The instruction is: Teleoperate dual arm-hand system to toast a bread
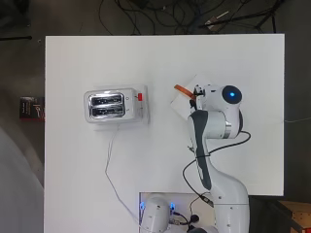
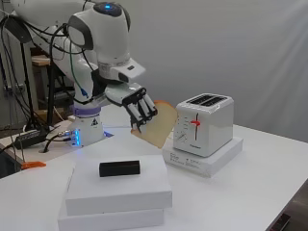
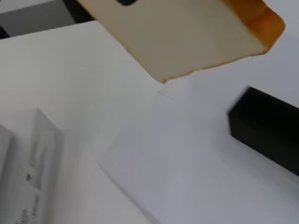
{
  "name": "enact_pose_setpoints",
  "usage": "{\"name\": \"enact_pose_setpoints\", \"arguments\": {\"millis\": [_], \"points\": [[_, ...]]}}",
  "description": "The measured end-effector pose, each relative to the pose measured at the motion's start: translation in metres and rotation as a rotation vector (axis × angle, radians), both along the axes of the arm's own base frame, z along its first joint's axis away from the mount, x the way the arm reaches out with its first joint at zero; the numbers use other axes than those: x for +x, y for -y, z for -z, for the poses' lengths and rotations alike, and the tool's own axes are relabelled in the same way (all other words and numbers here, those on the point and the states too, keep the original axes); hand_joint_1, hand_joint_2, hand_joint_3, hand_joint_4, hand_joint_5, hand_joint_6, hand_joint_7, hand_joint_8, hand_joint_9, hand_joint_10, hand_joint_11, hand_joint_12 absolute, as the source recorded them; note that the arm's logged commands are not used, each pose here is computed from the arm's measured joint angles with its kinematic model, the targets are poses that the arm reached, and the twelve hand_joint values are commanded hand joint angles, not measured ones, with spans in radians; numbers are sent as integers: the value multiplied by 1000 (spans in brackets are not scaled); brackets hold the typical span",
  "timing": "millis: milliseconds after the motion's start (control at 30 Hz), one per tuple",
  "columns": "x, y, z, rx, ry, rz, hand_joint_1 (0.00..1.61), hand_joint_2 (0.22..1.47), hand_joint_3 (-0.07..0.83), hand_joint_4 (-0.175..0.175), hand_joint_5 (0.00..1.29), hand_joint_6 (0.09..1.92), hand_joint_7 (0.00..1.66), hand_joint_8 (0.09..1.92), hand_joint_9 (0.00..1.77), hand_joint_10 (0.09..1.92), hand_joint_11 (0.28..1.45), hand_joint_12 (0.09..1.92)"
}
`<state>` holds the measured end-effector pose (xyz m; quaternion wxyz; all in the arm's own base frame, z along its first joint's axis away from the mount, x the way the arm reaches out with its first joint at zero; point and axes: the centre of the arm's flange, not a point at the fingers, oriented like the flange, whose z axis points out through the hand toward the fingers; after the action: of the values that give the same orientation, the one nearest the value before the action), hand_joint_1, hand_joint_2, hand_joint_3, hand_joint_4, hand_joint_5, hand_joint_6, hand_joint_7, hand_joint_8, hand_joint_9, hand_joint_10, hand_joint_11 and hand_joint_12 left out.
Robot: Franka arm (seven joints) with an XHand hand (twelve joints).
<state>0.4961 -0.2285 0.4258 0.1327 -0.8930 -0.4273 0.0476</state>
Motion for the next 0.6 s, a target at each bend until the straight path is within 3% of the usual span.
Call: {"name": "enact_pose_setpoints", "arguments": {"millis": [167, 333, 467, 600], "points": [[29, -93, -50, 26, 81, -145, 1213, 1216, 1, -175, 609, 1388, 988, 1094, 1418, 87, 668, 603], [42, -137, -62, 108, 99, -232, 1214, 1213, 2, -175, 619, 1390, 988, 1092, 1415, 87, 667, 563], [48, -176, -55, 272, 149, -280, 1230, 1165, 0, -161, 712, 1317, 1087, 886, 1409, 87, 729, 277], [56, -243, -39, 405, 191, -344, 1228, 1158, 4, -149, 723, 1325, 1098, 842, 1401, 87, 753, 182]]}}
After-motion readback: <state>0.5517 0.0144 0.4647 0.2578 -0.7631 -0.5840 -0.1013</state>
